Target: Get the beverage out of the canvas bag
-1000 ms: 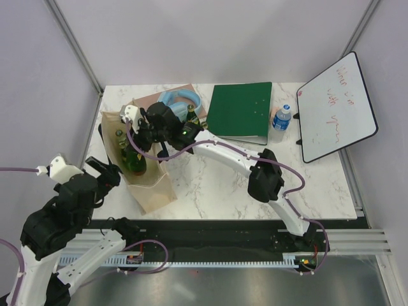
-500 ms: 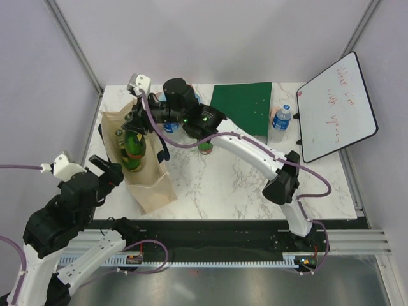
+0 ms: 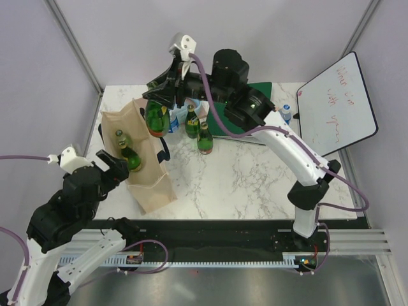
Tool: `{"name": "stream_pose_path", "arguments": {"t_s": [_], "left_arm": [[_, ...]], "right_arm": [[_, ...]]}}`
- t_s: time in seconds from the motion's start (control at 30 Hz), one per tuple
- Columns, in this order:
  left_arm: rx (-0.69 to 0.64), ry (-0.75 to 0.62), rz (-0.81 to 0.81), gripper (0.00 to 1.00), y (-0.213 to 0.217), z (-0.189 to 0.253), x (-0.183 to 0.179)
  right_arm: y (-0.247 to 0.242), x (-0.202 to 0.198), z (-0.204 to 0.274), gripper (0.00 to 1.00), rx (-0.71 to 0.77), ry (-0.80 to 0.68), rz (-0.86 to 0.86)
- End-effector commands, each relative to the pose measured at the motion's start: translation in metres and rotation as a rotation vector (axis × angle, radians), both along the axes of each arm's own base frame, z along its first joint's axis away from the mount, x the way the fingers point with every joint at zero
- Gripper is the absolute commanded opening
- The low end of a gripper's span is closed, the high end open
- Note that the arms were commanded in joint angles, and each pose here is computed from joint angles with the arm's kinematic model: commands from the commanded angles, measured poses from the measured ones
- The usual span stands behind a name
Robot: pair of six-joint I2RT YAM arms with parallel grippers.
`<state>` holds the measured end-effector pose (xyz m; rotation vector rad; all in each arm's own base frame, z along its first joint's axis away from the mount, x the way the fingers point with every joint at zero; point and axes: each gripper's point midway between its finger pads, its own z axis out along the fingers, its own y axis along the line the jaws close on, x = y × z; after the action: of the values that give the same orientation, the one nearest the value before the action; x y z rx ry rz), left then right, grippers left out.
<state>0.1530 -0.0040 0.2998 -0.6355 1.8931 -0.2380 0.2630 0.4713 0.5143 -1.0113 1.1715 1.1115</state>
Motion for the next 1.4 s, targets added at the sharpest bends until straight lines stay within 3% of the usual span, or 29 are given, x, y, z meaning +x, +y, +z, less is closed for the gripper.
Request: {"name": "stream_pose_path", "arguments": {"t_s": [0.0, 0.4, 0.6, 0.63, 0.77, 1.1, 1.37], "left_arm": [[0.038, -0.017, -0.055, 0.99, -0.012, 0.010, 0.013], [0.100, -0.067, -0.136, 0.99, -0.029, 0.039, 0.033], [0.106, -0.095, -0.160, 0.99, -0.034, 0.049, 0.037], [0.110, -0.094, -0.163, 0.99, -0.034, 0.049, 0.037], [0.116, -0.102, -0.178, 0.99, -0.037, 0.052, 0.039], [0.100, -0.097, -0.213, 0.99, -0.044, 0.048, 0.039], [0.075, -0.084, -0.228, 0.99, -0.048, 0.039, 0.036]], "right_arm": [[-0.069, -0.020, 0.087, 0.00, 0.173, -0.156, -0.053], [-0.182, 0.046, 0.006, 0.00, -0.032, -0.092, -0.362], [-0.236, 0.055, -0.060, 0.00, -0.123, -0.012, -0.519], [-0.240, 0.058, -0.089, 0.00, -0.164, 0.023, -0.535], [-0.271, 0.058, -0.119, 0.00, -0.156, 0.016, -0.634], [-0.280, 0.064, -0.200, 0.00, -0.119, 0.003, -0.672], [-0.262, 0.082, -0.215, 0.00, -0.070, 0.008, -0.617]]}}
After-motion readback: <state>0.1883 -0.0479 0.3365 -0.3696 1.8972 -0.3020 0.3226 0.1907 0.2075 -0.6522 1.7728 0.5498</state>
